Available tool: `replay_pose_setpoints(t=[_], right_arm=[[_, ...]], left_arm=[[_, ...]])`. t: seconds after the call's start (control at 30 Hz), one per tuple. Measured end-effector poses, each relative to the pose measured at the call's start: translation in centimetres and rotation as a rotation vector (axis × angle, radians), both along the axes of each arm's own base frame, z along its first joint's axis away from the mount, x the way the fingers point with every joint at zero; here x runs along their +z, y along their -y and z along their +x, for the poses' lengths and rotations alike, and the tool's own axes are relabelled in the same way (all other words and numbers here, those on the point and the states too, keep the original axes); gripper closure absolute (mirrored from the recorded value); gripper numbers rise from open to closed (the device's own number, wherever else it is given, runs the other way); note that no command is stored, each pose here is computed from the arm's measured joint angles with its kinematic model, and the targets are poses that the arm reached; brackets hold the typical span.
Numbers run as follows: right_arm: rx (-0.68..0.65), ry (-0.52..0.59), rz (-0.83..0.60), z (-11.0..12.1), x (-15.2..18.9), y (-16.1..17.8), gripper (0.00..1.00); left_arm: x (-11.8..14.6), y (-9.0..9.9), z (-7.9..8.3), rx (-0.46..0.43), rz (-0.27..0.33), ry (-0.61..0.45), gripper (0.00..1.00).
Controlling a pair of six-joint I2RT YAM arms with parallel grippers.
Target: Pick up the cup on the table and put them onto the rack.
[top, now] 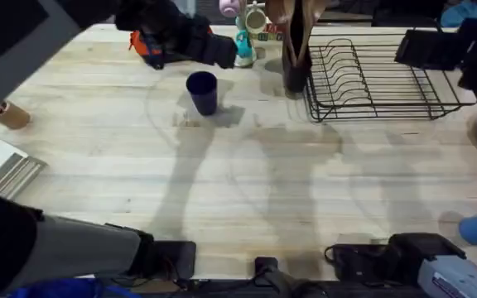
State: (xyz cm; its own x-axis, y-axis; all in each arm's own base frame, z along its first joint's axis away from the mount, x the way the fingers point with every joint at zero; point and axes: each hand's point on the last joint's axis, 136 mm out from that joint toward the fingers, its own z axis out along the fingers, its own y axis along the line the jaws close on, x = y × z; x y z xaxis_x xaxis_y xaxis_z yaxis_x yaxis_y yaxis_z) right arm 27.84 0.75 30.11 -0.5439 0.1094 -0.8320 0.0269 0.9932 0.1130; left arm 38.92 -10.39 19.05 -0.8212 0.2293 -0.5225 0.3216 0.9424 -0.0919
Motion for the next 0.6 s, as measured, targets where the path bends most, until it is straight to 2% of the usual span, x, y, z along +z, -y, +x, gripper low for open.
replay_pose_setpoints(t=[0.2, 0.47, 0.6], right_arm=[[0.0, 0.0, 0.0, 0.0, 0.0, 0.0, 0.004], [0.0, 0.0, 0.0, 0.0, 0.0, 0.0, 0.005], [-0.002, -0.001, 0.003, 0.0, 0.0, 0.0, 0.005]], left_arm=[[-0.5, 2.0, -0.8, -0.039, -0.002, -0.027, 0.007], [-4.1, 3.1, -1.9, -0.054, 0.032, -0.153, 0.007], [-5.0, 3.6, -2.0, -0.057, 0.036, -0.18, 0.007]])
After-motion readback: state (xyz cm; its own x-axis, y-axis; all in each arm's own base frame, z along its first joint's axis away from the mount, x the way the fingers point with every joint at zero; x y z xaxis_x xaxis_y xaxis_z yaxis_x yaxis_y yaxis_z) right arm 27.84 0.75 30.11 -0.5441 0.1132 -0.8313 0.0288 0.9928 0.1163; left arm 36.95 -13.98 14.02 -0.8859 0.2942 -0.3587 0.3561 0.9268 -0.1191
